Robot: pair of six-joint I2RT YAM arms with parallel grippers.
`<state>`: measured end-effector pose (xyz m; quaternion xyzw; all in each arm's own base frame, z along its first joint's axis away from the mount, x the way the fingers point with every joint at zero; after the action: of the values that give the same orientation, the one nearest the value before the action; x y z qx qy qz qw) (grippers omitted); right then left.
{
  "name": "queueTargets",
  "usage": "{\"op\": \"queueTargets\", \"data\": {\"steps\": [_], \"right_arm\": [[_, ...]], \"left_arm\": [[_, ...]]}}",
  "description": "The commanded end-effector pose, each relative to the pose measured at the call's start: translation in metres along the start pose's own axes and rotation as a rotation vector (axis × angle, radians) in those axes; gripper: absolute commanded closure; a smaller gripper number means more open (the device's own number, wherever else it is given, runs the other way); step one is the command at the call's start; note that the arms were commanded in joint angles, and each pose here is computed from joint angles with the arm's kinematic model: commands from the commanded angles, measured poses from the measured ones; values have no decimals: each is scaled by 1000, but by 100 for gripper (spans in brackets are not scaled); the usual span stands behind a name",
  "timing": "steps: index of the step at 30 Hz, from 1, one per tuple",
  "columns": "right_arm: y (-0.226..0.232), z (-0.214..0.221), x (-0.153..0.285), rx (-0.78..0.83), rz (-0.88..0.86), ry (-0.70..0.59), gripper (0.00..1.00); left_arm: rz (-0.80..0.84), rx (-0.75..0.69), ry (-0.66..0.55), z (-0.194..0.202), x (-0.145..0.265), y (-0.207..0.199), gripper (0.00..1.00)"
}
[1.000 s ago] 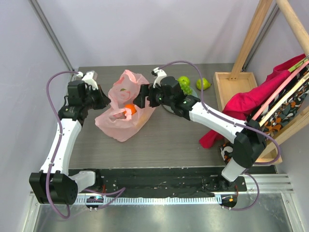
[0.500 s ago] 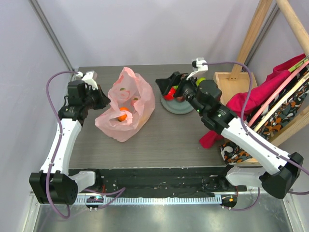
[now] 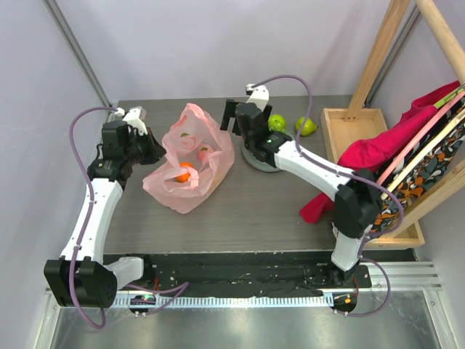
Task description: Place the fruits into the plastic bag
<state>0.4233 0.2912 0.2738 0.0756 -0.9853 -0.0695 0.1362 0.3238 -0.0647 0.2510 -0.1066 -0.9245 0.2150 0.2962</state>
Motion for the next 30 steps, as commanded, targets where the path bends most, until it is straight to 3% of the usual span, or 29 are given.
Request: {"op": "queueTargets", "data": {"steps": [1, 4, 6, 8, 19, 30], "right_arm": [[-2, -40, -31, -149, 80, -108, 0], [-19, -38, -63, -302, 19, -74, 5], [-53, -44, -83, -383, 51, -94, 14], [-79, -38, -97, -425, 117, -96, 16], [-229, 1, -89, -517, 480, -92, 11], [-284, 46, -86, -525, 633, 3, 7]], "left_arm": [[7, -25, -51, -11, 7, -3, 100], [8, -24, -51, -11, 7, -3, 100], [11, -23, -48, -10, 7, -4, 100], [13, -24, -49, -10, 8, -4, 100], [23, -18, -45, -10, 7, -6, 100], [32, -14, -42, -10, 7, -7, 100]]}}
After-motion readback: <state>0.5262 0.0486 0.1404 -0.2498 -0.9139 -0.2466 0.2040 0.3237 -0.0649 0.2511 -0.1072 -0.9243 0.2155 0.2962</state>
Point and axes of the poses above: each gripper's point midway between its finger pads, its own x axis back along the fingers, its own y axis along the line the jaws close on, z = x × y, the point moved 2 cm from there along x, back along the fingers, and after that the axes turned 8 degrees about x, right-handed, at the moved point
